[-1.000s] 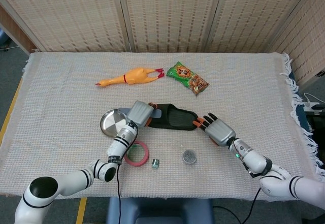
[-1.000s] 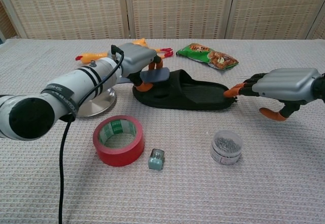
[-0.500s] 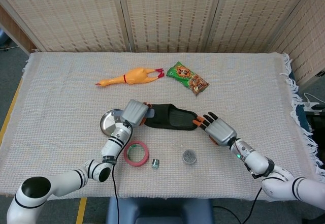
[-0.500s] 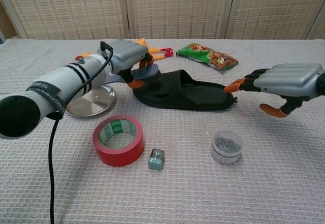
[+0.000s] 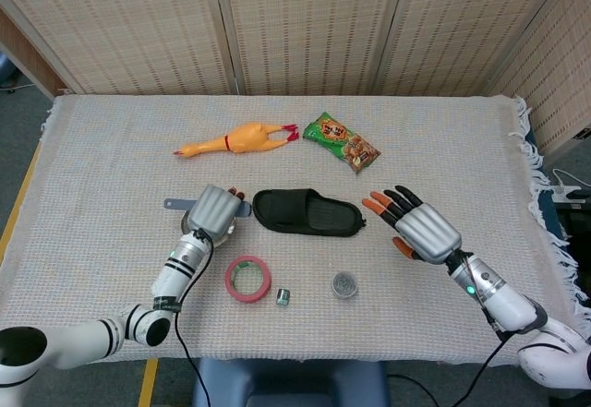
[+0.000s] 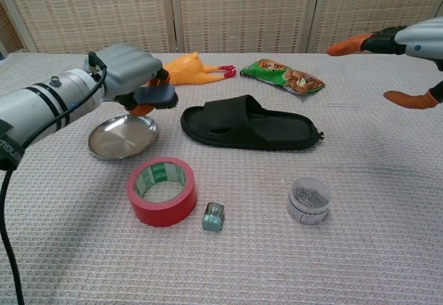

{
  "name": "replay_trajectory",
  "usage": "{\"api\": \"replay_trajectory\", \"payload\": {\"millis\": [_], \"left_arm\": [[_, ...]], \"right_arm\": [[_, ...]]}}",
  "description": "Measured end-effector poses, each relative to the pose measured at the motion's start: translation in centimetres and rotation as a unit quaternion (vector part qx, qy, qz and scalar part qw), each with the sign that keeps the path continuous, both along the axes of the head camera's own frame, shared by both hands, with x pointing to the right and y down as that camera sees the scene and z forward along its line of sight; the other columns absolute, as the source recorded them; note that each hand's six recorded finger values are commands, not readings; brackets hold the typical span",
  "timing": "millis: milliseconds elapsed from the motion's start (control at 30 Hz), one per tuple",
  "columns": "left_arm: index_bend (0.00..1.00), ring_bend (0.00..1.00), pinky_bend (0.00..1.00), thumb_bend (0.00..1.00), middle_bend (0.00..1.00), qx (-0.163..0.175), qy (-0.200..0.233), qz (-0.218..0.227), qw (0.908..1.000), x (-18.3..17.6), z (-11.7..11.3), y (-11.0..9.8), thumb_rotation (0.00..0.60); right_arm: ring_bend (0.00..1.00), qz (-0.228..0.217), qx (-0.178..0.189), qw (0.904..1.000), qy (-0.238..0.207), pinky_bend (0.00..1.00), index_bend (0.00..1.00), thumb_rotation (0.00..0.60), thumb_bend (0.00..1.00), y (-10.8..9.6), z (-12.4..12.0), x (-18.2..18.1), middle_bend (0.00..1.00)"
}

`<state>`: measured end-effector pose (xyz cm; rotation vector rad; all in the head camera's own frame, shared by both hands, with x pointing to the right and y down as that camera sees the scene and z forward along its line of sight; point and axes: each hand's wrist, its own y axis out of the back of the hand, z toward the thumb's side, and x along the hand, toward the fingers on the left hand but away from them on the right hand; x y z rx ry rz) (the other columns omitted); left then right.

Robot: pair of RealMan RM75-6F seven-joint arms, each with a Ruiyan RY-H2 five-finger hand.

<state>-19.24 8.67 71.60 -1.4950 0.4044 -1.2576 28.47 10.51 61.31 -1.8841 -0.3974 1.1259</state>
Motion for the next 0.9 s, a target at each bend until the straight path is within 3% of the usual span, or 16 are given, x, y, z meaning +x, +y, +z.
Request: {"api": "replay_trajectory", "payload": {"millis": [133,233,667,900], "left_arm": [[0.57,0.76,1.0,0.41,0.61,0.008,-0.065,0.011,0.9978,-3.6,0.7,1.1,0.6],[0.57,0.76,1.0,0.41,0.61,-0.003,-0.088,0.004,0.9961,-5.7,1.5,1.9,0.6],[0.51,0.76,1.0,0.41,0.57,-0.029,-0.077,0.006,0.9966,-5.2,3.5,3.0,0.6],[0.4,0.76,1.0,0.41,0.41,-0.03,-0.084,0.002,0.996,-4.7,4.5,2.8,0.6]], "right_arm": [[0.0,0.017,-0.015,0.9991,-0.035,0.0,0.0,0.6,0.43,0.2,-2.2,0.7,0.0],[0.0,0.018,-0.024,0.998,-0.055,0.0,0.0,0.6,0.43,0.7,-3.6,0.8,0.0],[0.0,0.011,-0.032,0.9984,-0.045,0.0,0.0,0.6,0.43,1.6,-3.4,0.5,0.0],[0.0,0.009,-0.047,0.9983,-0.035,0.0,0.0,0.6,0.43,2.0,-2.7,0.5,0.0]]}}
